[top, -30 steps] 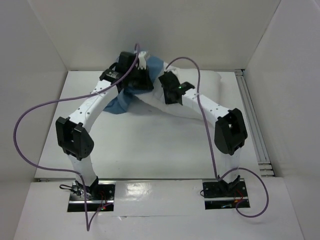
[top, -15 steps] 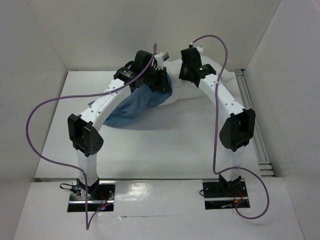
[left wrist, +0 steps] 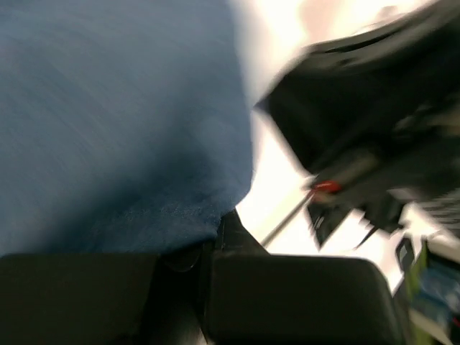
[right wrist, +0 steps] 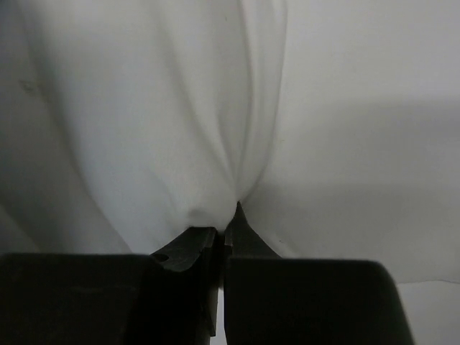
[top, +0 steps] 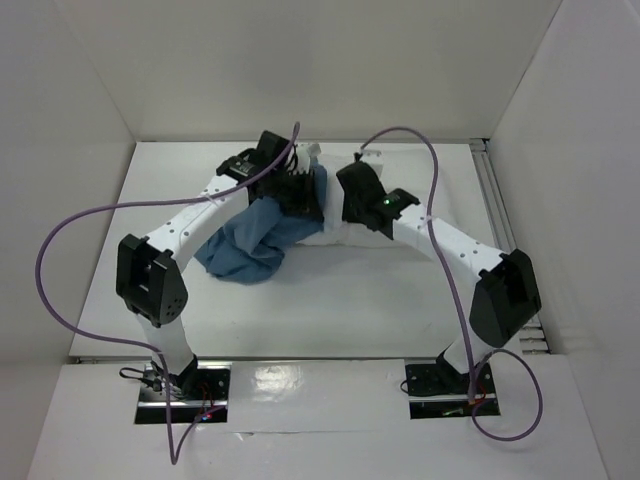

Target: Put the pillow into the pillowcase

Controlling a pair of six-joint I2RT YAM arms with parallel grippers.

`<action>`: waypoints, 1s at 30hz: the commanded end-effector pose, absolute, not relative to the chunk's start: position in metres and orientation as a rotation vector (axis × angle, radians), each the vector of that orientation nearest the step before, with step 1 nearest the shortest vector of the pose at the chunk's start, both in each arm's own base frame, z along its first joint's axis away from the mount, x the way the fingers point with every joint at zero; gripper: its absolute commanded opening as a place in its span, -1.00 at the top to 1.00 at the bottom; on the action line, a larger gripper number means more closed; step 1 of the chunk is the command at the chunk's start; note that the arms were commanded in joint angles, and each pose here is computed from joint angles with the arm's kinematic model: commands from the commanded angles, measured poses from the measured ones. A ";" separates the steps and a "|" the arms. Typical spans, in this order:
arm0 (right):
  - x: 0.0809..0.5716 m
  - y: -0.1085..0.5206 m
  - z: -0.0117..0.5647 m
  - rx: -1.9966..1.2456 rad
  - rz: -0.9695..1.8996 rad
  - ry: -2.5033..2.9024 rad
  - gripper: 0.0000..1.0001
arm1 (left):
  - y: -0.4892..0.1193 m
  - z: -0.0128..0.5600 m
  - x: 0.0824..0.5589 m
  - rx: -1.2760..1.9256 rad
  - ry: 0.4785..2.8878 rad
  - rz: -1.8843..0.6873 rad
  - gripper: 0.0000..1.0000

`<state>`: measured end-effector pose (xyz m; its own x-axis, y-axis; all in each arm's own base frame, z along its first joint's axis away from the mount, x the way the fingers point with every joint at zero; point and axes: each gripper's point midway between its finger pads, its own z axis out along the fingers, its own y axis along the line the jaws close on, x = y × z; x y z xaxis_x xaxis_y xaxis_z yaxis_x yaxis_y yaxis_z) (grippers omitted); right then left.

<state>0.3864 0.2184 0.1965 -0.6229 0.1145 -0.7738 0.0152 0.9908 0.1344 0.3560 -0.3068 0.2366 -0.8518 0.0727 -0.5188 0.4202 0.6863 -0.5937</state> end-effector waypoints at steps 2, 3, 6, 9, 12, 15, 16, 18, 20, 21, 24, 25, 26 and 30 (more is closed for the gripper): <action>0.345 0.271 0.204 0.148 0.573 2.201 1.00 | -0.315 0.234 0.336 0.437 2.381 -1.013 1.00; 0.339 0.267 0.202 0.160 0.577 2.204 1.00 | -0.309 0.235 0.333 0.440 2.382 -0.981 0.99; 0.335 0.266 0.208 0.156 0.579 2.194 1.00 | -0.294 0.235 0.332 0.420 2.415 -0.875 0.72; 0.336 0.263 0.216 0.146 0.564 2.175 1.00 | -0.279 0.237 0.332 0.393 2.436 -0.775 0.44; 0.339 0.265 0.222 0.135 0.563 2.168 1.00 | -0.274 0.243 0.331 0.370 2.418 -0.735 0.15; 0.340 0.269 0.222 0.129 0.573 2.172 1.00 | -0.265 0.242 0.332 0.292 2.425 -0.682 0.21; 0.342 0.270 0.220 0.129 0.573 2.171 1.00 | -0.263 0.241 0.334 0.284 2.423 -0.665 0.21; 0.342 0.270 0.220 0.119 0.568 2.171 1.00 | -0.254 0.245 0.333 0.200 2.413 -0.614 0.21; 0.343 0.271 0.225 0.120 0.575 2.161 1.00 | -0.243 0.245 0.335 0.116 2.392 -0.539 0.18; 0.343 0.271 0.225 0.120 0.575 2.161 1.00 | -0.237 0.247 0.336 0.086 2.379 -0.510 0.15; 0.345 0.272 0.225 0.110 0.570 2.161 1.00 | -0.223 0.251 0.337 0.023 2.345 -0.447 -0.01; 0.345 0.272 0.225 0.110 0.570 2.161 1.00 | -0.221 0.251 0.335 0.023 2.345 -0.447 -0.05; 0.345 0.272 0.225 0.110 0.570 2.161 1.00 | -0.221 0.251 0.335 0.023 2.345 -0.447 0.02; 0.348 0.275 0.230 0.111 0.576 2.152 1.00 | -0.223 0.240 0.338 0.025 2.365 -0.435 0.68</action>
